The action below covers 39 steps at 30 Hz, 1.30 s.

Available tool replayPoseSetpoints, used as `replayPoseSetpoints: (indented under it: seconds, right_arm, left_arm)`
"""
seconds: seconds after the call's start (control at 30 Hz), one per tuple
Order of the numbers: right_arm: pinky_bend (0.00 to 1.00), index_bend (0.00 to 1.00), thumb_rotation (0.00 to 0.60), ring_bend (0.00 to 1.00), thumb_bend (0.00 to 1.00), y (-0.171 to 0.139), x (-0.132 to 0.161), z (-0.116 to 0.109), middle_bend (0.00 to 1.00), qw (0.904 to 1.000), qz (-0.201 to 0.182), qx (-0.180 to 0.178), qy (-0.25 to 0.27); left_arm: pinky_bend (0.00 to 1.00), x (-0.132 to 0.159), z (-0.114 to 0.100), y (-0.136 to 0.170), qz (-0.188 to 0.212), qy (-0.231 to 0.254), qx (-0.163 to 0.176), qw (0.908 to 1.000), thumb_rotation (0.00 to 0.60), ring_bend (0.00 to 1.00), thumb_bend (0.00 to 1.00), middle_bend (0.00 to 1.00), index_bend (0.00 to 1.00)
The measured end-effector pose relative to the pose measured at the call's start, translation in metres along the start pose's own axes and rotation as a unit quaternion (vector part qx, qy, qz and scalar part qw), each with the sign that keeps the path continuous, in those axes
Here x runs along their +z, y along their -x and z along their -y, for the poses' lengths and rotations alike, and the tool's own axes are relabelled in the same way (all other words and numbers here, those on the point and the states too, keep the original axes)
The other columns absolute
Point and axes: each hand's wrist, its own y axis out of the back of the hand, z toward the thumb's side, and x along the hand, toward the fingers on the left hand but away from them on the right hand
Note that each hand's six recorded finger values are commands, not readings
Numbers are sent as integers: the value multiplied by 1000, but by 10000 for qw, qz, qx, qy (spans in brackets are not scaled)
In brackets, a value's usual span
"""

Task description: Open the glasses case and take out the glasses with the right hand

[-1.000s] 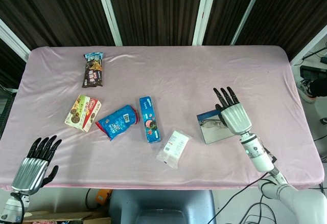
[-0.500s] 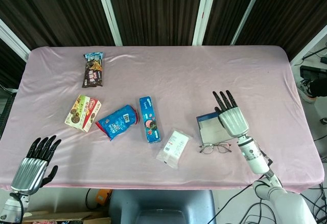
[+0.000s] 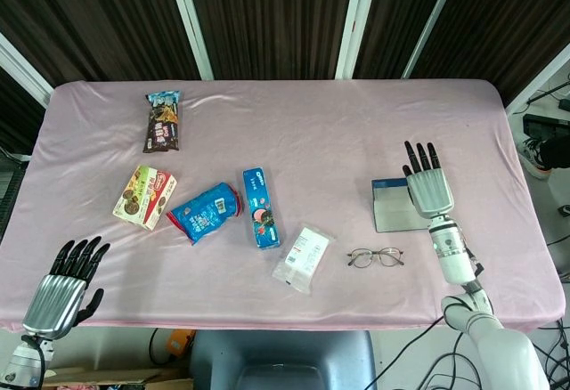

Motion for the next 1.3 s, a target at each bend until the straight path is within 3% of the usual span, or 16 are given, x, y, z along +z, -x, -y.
replayPoseSetpoints:
  seconds: [0.13,0.23,0.33,0.6,0.7,0.87,1.03,1.3]
  right_arm:
    - [0,213,600,0,344,3,-1,13,0,9990,158,361,232]
    - [0,187,600,0,281,2,-1,12,0,9979,143,373,500]
    - [0,207,600,0,276,-1,0,4,0,9963,3,227,823]
    - [0,405,600,0,276,-33,20,-28,0,9832,-729,32,1671]
    - [0,456,600,0,288,-56,26,-45,0,9797,-1029,40,1719]
    - [0,515,600,0,330,-102,16,-59,0,9850,-1276,183,1144]
    - [0,541,600,0,441,-121,11,-51,0,9852,-1336,427,982]
    - [0,588,600,0,553,-124,38,-17,0,9765,-1537,954,1173]
  left_arm:
    - [0,-1,1,-1,-24,-17,-31,10000,600,0,391,0,0]
    - [0,0,2,-2,-26,-23,-53,10000,600,0,392,0,0]
    - [0,0,2,-2,-28,-22,-46,10000,600,0,391,0,0]
    - [0,1,1,0,-41,-41,13,10000,600,0,391,0,0]
    - [0,1,0,1,-41,-32,48,10000,600,0,392,0,0]
    - [0,1,-2,3,-26,-13,72,10000,600,0,392,0,0]
    - [0,2,-2,4,-1,1,79,10000,600,0,391,0,0]
    - [0,1,-3,5,17,13,85,10000,600,0,391,0,0]
